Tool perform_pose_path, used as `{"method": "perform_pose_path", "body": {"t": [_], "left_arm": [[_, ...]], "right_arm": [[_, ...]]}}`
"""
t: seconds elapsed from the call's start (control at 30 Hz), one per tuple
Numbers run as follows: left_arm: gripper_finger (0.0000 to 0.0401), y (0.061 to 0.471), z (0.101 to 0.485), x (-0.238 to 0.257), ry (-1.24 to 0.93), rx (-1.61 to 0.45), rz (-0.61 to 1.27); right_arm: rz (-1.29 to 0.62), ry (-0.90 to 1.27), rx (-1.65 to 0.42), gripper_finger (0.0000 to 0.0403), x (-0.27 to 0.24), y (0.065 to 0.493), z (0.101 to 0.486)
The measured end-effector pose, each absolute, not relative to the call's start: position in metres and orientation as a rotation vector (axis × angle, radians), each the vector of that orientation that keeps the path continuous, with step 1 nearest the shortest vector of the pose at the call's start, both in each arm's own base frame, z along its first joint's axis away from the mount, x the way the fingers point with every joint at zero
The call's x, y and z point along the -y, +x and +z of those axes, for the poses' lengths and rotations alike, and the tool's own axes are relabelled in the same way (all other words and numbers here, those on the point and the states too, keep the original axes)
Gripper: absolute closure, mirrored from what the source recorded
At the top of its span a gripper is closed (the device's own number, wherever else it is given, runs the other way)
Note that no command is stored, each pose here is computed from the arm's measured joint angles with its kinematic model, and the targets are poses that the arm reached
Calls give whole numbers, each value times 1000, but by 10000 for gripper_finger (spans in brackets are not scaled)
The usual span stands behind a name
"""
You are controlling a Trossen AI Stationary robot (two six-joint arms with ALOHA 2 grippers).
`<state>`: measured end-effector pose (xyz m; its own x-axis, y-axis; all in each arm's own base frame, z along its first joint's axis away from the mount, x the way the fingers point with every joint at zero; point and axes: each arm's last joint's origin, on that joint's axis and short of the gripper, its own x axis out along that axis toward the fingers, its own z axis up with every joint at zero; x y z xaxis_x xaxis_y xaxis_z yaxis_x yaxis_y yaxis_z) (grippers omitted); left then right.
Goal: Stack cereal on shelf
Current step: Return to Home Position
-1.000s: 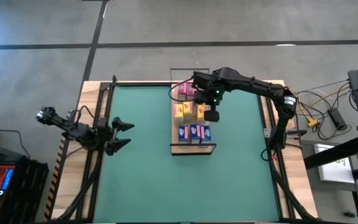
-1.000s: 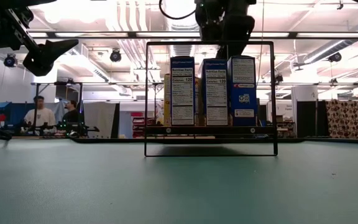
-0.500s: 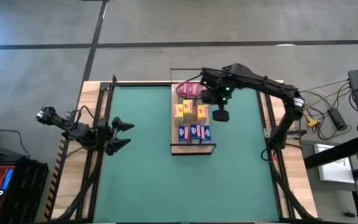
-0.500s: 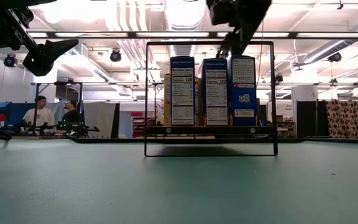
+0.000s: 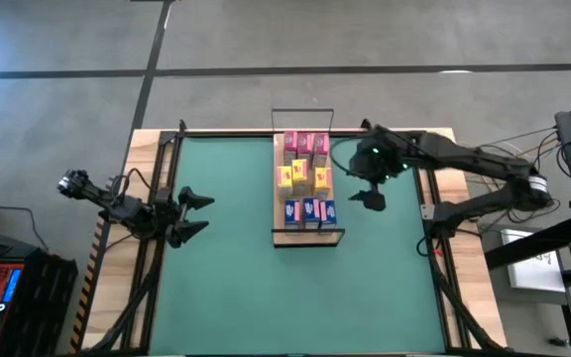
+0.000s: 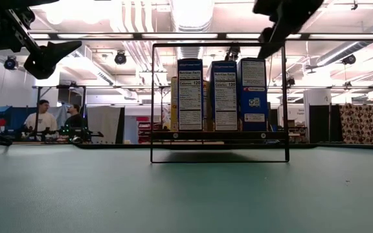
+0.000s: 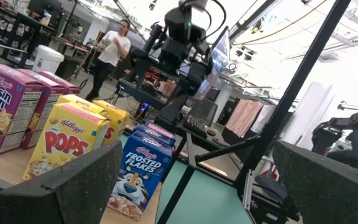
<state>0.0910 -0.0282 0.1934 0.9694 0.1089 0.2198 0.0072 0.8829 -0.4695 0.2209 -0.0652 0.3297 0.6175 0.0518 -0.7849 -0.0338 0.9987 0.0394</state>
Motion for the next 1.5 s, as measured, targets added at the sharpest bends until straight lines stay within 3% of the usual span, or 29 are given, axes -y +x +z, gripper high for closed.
{"method": "perform_pose_path", "body": {"t": [0.53,1.5], "left_arm": [[3,91,193,28,-487,245,53],[3,91,193,28,-487,245,53]], "right_arm": [[71,-33,-524,46,44,186,239],[113,-206,-375,46,28,133,194]]}}
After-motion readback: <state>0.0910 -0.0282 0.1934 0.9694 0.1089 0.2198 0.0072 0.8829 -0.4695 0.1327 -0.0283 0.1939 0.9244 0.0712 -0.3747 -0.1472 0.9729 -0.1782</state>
